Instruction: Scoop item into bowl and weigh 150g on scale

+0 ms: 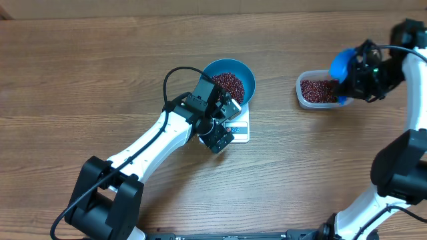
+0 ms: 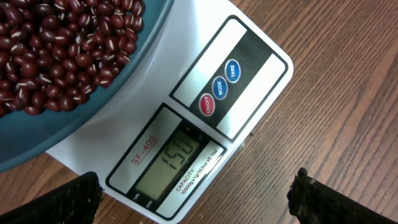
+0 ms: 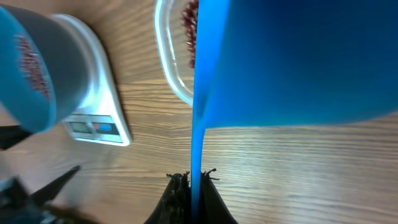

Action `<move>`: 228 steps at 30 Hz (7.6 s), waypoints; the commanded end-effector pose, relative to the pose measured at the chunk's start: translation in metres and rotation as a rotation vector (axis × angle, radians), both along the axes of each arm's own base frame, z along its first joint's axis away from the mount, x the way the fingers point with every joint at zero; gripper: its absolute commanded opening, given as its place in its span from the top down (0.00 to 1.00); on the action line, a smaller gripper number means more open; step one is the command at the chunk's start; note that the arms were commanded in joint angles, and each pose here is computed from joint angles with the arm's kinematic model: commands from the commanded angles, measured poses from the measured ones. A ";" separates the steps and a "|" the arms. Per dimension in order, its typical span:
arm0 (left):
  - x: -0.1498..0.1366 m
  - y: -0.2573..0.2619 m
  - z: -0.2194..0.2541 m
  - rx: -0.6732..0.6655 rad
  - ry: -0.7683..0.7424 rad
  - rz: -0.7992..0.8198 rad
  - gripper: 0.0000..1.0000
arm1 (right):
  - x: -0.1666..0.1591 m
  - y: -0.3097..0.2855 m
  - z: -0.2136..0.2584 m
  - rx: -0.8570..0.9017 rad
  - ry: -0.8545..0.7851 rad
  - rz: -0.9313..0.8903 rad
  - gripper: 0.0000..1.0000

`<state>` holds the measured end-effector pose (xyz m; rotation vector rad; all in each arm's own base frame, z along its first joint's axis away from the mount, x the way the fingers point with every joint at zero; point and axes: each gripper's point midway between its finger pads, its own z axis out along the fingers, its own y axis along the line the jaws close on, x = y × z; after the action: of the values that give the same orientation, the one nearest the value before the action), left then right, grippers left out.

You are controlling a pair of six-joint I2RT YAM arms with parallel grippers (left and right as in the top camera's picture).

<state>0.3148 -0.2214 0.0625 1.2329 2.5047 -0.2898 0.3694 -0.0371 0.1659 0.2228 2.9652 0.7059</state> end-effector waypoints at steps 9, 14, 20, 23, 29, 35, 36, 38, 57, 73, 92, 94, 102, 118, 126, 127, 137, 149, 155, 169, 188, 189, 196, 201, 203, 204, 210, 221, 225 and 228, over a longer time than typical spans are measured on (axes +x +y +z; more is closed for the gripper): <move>-0.002 0.000 -0.004 0.008 0.004 -0.020 0.00 | -0.010 0.032 -0.024 0.270 -0.052 0.039 0.96; -0.002 0.000 -0.004 0.008 0.004 -0.020 0.00 | -0.012 0.033 -0.036 0.272 -0.046 0.037 0.95; -0.002 0.000 -0.004 0.008 0.004 -0.020 0.00 | -0.012 0.032 -0.038 0.269 -0.046 0.036 0.85; -0.002 0.000 -0.004 0.008 0.004 -0.020 0.00 | -0.012 0.030 -0.040 0.255 -0.043 0.037 0.59; -0.002 0.000 -0.004 0.008 0.004 -0.020 0.00 | -0.011 0.029 -0.041 0.248 -0.044 0.036 0.00; -0.002 0.000 -0.004 0.008 0.003 -0.020 0.01 | 0.003 0.026 -0.041 0.246 -0.069 -0.023 0.00; -0.002 0.000 -0.004 0.008 0.004 -0.020 0.00 | 0.004 0.027 -0.040 0.258 -0.067 -0.038 0.00; -0.002 0.000 -0.004 0.008 0.004 -0.020 0.00 | -0.001 0.026 -0.042 0.253 -0.005 -0.089 0.00; -0.002 0.000 -0.004 0.008 0.004 -0.020 0.00 | 0.042 -0.060 -0.070 -0.191 -0.100 -0.304 0.00; -0.006 0.003 -0.005 0.019 0.020 -0.019 0.00 | 0.055 -0.064 -0.067 -0.202 -0.155 -0.308 0.00; -0.018 0.026 -0.013 0.117 0.088 0.076 0.00 | 0.055 -0.064 -0.067 -0.202 -0.155 -0.308 0.00; -0.016 0.029 -0.013 0.121 0.083 0.085 0.00 | 0.055 -0.064 -0.067 -0.202 -0.155 -0.308 0.00; -0.014 0.035 -0.014 0.123 0.090 0.103 0.01 | 0.055 -0.064 -0.067 -0.202 -0.155 -0.308 0.00; -0.030 0.029 -0.015 0.092 0.192 0.251 0.00 | 0.055 -0.064 -0.067 -0.202 -0.155 -0.308 0.00; -0.028 0.034 -0.016 0.211 0.098 0.372 0.01 | 0.055 -0.064 -0.067 -0.202 -0.155 -0.308 0.00; -0.027 0.035 -0.016 0.207 0.102 0.393 0.00 | 0.055 -0.064 -0.067 -0.202 -0.155 -0.308 0.00; -0.025 0.036 -0.016 0.189 0.109 0.462 0.00 | 0.055 -0.064 -0.067 -0.202 -0.155 -0.308 0.00; -0.023 0.031 -0.015 0.164 0.109 0.452 0.00 | 0.055 -0.064 -0.067 -0.202 -0.155 -0.308 0.00; -0.022 0.030 -0.015 0.158 0.108 0.462 0.00 | 0.055 -0.064 -0.067 -0.202 -0.155 -0.308 0.00; -0.016 0.026 -0.014 0.136 0.087 0.463 0.00 | 0.055 -0.064 -0.067 -0.202 -0.155 -0.308 0.00; -0.016 0.026 -0.014 0.136 0.087 0.463 0.00 | 0.055 -0.064 -0.067 -0.202 -0.155 -0.308 0.00; -0.016 0.026 -0.014 0.136 0.087 0.463 0.00 | 0.055 -0.064 -0.067 -0.202 -0.155 -0.308 0.00; -0.016 0.026 -0.013 0.136 0.087 0.463 0.01 | 0.055 -0.064 -0.067 -0.202 -0.155 -0.308 0.00; -0.016 0.026 -0.014 0.136 0.087 0.463 0.01 | 0.055 -0.064 -0.067 -0.202 -0.155 -0.308 0.00; -0.016 0.026 -0.014 0.136 0.087 0.463 0.01 | 0.055 -0.064 -0.067 -0.202 -0.155 -0.308 0.00; -0.016 0.026 -0.014 0.136 0.087 0.463 0.01 | 0.055 -0.064 -0.067 -0.202 -0.155 -0.308 0.00; -0.016 0.026 -0.014 0.136 0.087 0.463 0.00 | 0.055 -0.064 -0.067 -0.202 -0.155 -0.308 0.00; -0.016 0.026 -0.014 0.136 0.087 0.463 0.01 | 0.055 -0.064 -0.067 -0.202 -0.155 -0.308 0.00; -0.016 0.026 -0.014 0.136 0.087 0.463 0.00 | 0.055 -0.064 -0.067 -0.202 -0.155 -0.308 0.00; -0.016 0.026 -0.013 0.136 0.087 0.463 0.00 | 0.055 -0.064 -0.067 -0.202 -0.155 -0.308 0.00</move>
<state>0.2994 -0.1973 0.0522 0.6816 2.8155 -0.0595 0.4225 -0.0985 0.0922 0.5635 2.7618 0.3775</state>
